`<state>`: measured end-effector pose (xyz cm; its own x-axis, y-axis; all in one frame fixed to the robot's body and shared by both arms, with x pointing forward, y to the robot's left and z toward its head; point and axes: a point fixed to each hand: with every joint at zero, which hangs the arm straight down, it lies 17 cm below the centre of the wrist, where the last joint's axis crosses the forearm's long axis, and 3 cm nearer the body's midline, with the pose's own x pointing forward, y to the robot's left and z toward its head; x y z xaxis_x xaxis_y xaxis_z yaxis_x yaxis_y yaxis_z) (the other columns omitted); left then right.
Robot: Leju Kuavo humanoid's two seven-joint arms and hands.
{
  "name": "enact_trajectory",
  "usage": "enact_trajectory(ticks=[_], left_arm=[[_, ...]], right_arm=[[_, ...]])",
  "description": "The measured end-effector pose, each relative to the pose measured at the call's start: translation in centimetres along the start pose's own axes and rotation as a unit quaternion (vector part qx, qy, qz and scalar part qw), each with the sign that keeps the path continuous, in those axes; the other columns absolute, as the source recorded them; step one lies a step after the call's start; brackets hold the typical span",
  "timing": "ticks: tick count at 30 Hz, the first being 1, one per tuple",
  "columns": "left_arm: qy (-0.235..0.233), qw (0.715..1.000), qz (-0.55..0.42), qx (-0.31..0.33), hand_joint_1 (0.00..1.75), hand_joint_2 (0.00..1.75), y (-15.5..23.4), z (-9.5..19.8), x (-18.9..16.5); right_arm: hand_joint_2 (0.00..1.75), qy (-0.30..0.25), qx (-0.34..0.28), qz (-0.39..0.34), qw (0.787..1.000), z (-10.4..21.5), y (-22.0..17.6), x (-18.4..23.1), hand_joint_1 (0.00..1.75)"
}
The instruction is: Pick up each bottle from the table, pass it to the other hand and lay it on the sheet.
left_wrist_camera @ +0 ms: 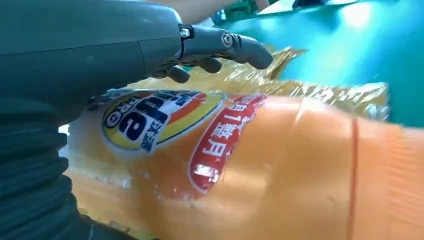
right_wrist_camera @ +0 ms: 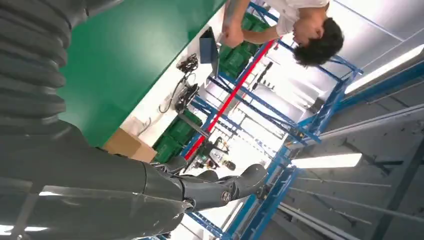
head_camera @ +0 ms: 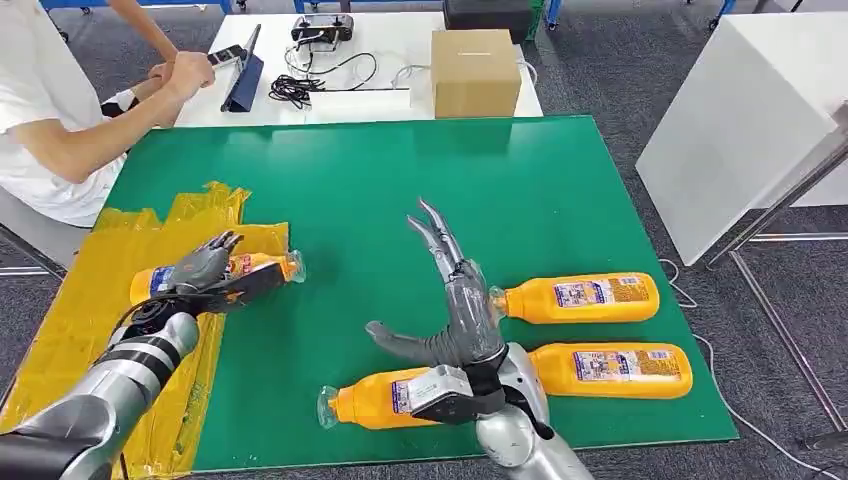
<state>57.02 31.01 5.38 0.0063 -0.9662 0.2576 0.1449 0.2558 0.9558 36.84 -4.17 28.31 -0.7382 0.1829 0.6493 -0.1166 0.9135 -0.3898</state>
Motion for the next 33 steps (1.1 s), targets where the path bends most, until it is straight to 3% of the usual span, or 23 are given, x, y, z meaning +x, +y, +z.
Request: enact_trajectory(ticks=[3,6,9,14,19,33], left_arm=[[-0.053,0.992,0.115,0.004,0.00,1.75,0.2,0.5,2.3],[-0.126,0.944,0.306,-0.007,0.00,1.75,0.7,2.5,5.4],[-0.162,0.898,0.409,0.010,0.00,1.75,2.0,5.0,5.6],[-0.181,0.870,0.457,0.046,0.00,1.75,3.0,8.9,3.8],[-0.179,0.866,0.463,0.055,0.00,1.75,2.7,10.8,3.0],[-0.179,0.866,0.463,0.057,0.00,1.75,2.6,11.1,3.0]], right_arm=[[1.75,0.003,0.007,0.006,1.000,0.4,0.3,-0.2,0.00],[1.75,0.008,0.037,0.025,0.999,1.5,1.4,-0.6,0.00],[1.75,0.015,0.079,0.052,0.995,3.1,2.9,-1.3,0.00],[1.75,0.032,0.165,0.077,0.983,7.2,5.7,-2.7,0.00],[1.75,0.042,0.226,0.102,0.968,10.6,7.2,-3.7,0.00],[1.75,0.043,0.235,0.104,0.965,11.3,7.4,-3.9,0.00]])
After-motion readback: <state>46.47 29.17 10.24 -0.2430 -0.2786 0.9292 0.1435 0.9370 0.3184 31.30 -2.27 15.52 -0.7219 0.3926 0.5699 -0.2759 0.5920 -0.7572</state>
